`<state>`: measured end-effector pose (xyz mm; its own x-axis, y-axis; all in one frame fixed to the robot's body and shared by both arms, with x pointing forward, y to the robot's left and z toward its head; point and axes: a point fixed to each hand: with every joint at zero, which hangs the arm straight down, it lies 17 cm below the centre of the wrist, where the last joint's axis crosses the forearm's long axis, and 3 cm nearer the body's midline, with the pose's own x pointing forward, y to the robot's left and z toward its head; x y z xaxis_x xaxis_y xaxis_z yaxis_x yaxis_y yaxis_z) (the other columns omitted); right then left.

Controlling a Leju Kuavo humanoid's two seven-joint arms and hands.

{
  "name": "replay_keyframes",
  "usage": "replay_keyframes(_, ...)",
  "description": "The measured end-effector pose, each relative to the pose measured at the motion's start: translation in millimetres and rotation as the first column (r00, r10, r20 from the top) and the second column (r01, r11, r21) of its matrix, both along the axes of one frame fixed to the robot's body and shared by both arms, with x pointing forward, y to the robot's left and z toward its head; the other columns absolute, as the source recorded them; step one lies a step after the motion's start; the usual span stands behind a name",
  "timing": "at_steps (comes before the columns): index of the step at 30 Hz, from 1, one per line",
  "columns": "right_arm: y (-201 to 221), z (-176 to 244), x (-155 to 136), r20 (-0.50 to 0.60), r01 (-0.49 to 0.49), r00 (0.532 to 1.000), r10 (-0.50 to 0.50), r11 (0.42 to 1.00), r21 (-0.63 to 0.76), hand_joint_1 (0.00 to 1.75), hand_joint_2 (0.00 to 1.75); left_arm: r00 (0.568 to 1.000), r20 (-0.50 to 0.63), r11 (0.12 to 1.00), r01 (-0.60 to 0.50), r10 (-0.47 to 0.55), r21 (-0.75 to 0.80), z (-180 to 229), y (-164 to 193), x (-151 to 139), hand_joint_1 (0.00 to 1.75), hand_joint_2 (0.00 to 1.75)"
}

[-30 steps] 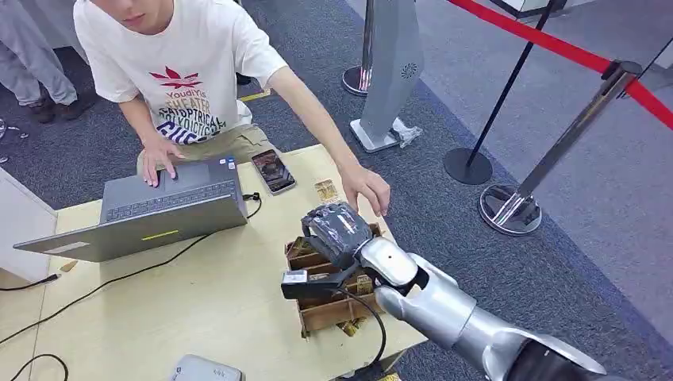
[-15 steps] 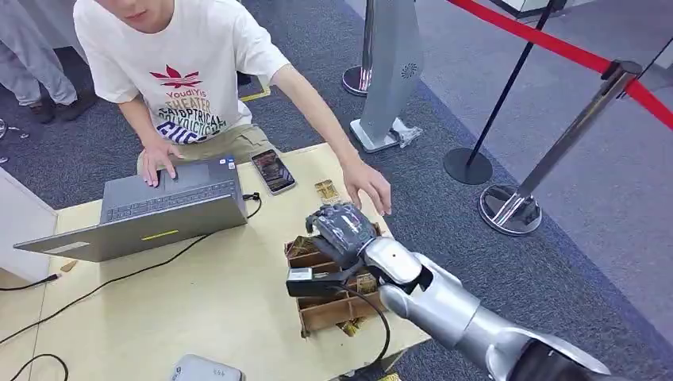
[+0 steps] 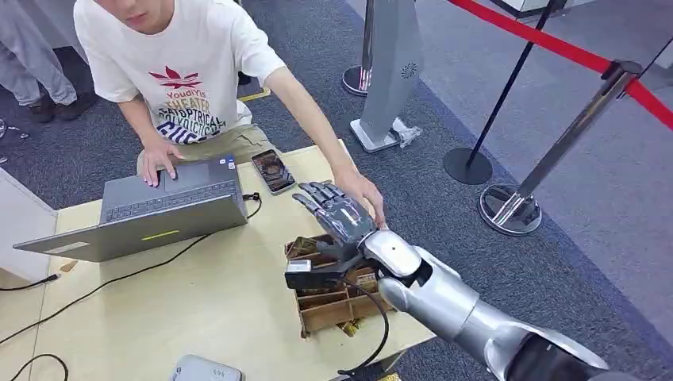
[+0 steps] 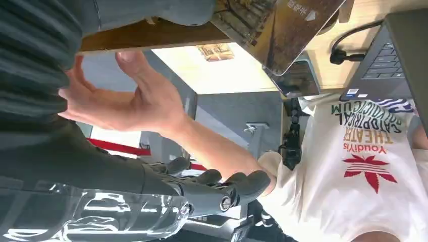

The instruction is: Pass the card to the sensor for recognition and then transmit it.

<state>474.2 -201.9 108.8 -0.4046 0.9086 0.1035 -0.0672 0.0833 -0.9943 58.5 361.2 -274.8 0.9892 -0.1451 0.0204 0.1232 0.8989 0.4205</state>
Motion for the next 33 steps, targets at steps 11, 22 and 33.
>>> replay_keyframes(11,0.4,-2.0,0.9,-0.014,-0.010,1.000,0.010,1.000,0.002,0.51,1.75,1.000,0.008,1.000,0.008,-0.008,0.004,0.6,1.2,3.6,0.00,1.75)
replay_keyframes(22,12.3,0.1,3.3,-0.075,-0.058,0.995,0.062,0.996,0.063,0.51,1.75,1.000,0.019,1.000,-0.007,0.007,0.005,1.1,2.0,6.8,0.00,1.75)
replay_keyframes(33,16.1,6.4,14.0,-0.088,-0.069,0.993,0.075,0.995,0.077,0.59,1.75,0.999,0.022,0.999,-0.039,0.038,0.009,1.2,3.8,4.2,0.00,1.75)
